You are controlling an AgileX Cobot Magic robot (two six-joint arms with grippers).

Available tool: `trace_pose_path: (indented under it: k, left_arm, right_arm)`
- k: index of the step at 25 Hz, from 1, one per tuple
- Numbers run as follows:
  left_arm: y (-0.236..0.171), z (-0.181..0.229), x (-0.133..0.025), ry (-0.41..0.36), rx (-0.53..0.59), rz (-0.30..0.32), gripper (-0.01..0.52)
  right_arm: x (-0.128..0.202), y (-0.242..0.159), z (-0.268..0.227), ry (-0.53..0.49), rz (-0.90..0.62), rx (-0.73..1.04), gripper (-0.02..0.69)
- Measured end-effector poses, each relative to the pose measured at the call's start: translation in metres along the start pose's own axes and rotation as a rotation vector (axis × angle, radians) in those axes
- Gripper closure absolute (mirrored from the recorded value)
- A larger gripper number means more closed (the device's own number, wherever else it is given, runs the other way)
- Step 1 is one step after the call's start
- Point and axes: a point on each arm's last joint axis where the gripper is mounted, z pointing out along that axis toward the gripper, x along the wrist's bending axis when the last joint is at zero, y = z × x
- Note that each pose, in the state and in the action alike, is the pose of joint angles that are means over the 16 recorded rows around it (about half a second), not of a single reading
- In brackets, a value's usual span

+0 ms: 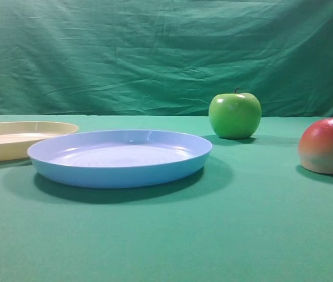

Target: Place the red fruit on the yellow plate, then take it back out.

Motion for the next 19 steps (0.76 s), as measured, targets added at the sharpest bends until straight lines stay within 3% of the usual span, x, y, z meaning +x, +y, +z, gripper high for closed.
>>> trace_pose_path:
  k: [19]
  left_arm:
    - [0.0000,0.0000,0.0000,0.000,0.000,0.000,0.514]
  right_arm:
    - [0.0001,-0.0004,0.0000,0.001,0.000,0.005,0.665]
